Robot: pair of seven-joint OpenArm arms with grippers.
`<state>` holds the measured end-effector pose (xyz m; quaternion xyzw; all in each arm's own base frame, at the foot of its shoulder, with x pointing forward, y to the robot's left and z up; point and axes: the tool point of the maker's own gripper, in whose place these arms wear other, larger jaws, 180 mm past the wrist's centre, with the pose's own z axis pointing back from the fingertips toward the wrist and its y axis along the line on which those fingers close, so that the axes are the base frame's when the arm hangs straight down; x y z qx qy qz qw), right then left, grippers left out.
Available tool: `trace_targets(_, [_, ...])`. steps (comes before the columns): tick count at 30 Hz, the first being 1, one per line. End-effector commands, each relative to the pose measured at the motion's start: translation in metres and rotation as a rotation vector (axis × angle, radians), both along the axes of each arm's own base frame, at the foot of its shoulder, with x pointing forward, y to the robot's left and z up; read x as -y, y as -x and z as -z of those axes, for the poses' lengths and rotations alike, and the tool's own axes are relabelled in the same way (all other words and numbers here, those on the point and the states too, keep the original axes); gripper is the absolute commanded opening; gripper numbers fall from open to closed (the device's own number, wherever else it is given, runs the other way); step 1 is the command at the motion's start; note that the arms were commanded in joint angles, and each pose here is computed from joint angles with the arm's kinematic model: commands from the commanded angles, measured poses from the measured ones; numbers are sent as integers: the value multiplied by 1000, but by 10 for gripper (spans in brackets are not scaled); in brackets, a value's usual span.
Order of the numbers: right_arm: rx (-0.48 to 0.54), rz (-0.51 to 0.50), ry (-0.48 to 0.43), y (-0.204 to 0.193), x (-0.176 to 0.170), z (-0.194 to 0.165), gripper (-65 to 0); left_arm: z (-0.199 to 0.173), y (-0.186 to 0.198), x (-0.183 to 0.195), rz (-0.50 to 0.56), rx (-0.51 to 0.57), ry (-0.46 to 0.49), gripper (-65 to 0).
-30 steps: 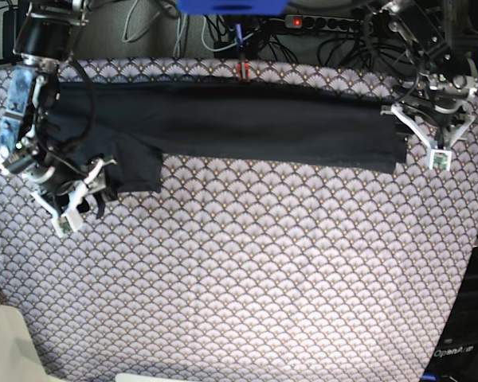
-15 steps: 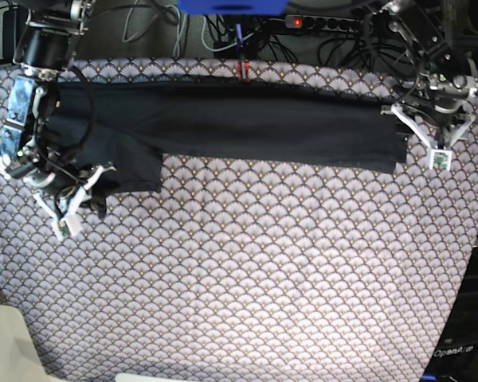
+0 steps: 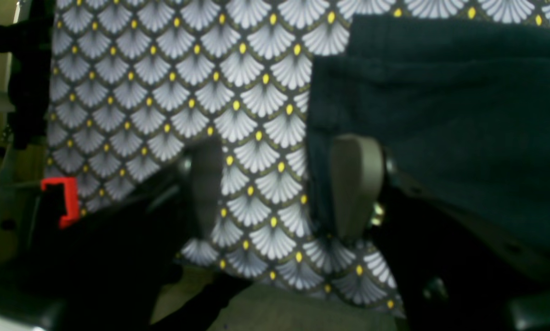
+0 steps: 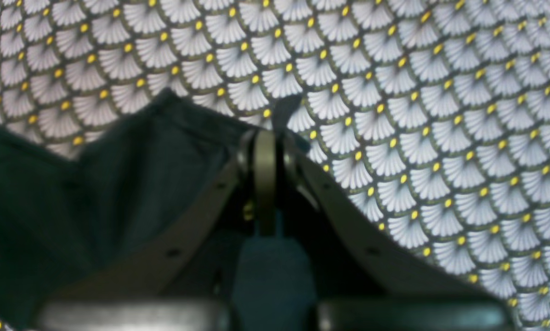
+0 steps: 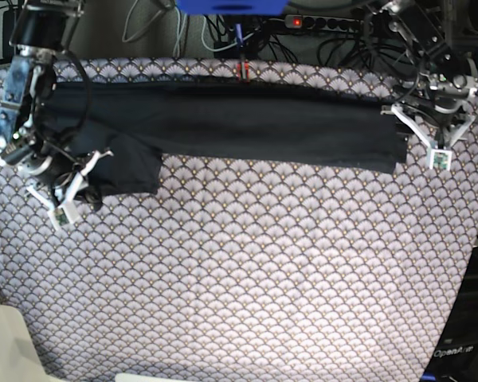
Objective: Fold the T-shirt properly
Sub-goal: 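Pull the sleeve with the right gripper back toward the strip's end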
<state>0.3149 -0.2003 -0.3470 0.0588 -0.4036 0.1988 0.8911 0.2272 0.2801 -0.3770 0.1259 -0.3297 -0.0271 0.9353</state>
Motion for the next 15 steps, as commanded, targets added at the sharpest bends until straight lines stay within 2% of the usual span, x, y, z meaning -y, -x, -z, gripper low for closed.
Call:
trace_targets(1, [74,-14,5,-5,-1,-22,-650,-12,-10,-1,8,50,-12,-288])
trace_targets(6, [99,-53,74,19,-10,-41,-650,-15,-15,-2,3,59,-11,-288])
trace_targets(10, [69,-78,27,41,-19,-35,-650,-15,-15,-2,4,62,-11,-288])
trace_targets(15, [36,-32,15,61,-4,-26,-650,-17,-15,-4,5,62,-19,-288])
